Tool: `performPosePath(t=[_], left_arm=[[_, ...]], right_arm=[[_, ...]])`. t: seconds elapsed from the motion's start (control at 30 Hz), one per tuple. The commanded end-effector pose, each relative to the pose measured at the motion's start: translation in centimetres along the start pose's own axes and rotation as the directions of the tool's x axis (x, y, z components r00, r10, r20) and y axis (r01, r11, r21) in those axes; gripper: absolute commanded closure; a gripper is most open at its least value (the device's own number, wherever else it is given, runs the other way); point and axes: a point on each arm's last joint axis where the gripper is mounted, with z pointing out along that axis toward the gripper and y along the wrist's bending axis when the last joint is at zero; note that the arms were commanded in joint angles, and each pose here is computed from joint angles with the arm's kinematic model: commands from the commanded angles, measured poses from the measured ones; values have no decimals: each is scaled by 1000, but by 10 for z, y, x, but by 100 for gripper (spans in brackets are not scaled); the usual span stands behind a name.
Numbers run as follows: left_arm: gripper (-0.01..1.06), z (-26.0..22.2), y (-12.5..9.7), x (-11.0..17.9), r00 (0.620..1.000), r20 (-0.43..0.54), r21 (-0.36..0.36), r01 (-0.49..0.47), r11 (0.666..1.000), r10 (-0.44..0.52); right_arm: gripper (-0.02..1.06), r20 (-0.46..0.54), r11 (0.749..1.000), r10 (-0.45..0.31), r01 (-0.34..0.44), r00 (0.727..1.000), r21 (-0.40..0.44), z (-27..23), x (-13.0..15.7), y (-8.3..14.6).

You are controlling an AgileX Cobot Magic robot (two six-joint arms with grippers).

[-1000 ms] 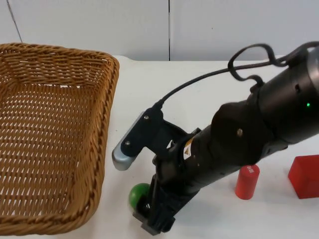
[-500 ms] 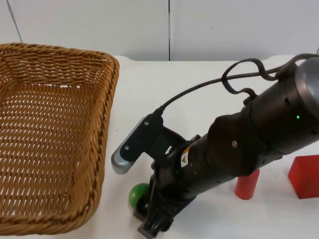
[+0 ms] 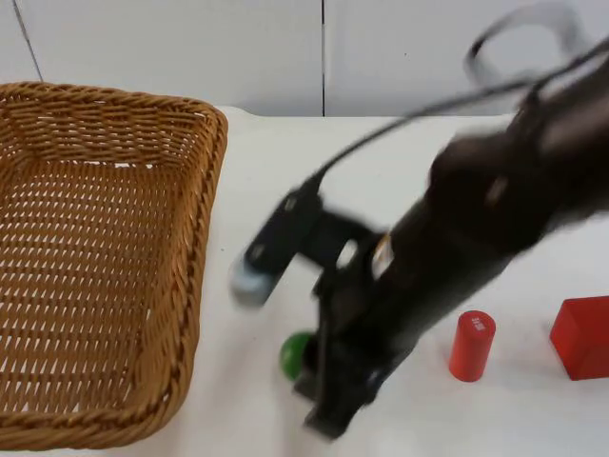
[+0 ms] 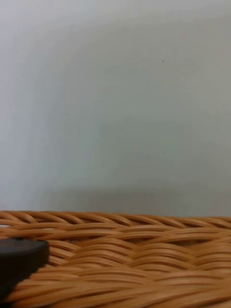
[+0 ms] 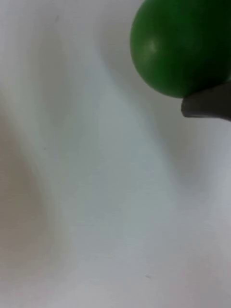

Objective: Pick up the basket with the left hand and place the object to the left of the red cylinder into the basket with the right hand.

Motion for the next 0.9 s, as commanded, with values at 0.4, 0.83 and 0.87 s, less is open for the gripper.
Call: performPosePath(t=[0.4, 0.83, 0.87], left_arm=[[105, -1, 0, -2, 1000, 23, 5, 6, 1000, -6], [105, 0, 1, -4, 999, 41, -6, 8, 1000, -8], [105, 0, 1, -4, 999, 41, -6, 8, 1000, -8]], right_arm=[[105, 55, 997, 74, -76, 996, 22, -135, 2, -25], [105, 193, 999, 32, -31, 981, -7, -151, -91, -22], [105, 221, 1000, 13, -12, 975, -7, -149, -107, -21]])
